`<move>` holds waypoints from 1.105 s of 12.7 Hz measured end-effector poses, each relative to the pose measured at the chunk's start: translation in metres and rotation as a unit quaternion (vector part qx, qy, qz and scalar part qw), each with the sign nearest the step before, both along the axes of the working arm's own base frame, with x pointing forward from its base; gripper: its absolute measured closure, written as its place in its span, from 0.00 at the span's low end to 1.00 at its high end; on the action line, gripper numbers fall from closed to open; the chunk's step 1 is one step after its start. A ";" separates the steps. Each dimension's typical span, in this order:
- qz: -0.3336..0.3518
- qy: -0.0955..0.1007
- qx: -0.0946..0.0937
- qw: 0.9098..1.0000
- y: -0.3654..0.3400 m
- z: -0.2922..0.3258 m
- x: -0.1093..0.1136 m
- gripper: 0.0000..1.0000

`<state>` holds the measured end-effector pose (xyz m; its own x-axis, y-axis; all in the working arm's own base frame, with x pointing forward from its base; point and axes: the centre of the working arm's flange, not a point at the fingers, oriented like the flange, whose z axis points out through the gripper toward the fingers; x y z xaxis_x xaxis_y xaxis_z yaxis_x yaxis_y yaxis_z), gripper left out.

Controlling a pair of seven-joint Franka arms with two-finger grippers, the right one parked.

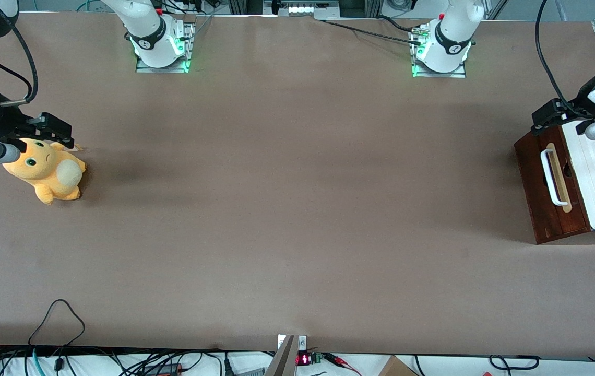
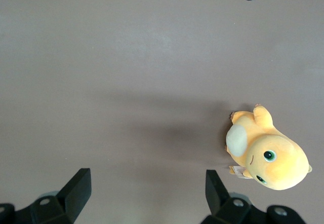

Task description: Open lower drawer with left arm only

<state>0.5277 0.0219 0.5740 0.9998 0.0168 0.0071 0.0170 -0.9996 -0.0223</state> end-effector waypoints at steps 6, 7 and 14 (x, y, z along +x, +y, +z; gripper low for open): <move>-0.002 0.003 0.000 1.000 -0.002 0.000 -0.001 0.00; -0.002 0.006 0.000 1.000 -0.002 -0.001 -0.001 0.00; -0.001 0.033 0.001 0.999 -0.001 -0.017 0.000 0.00</move>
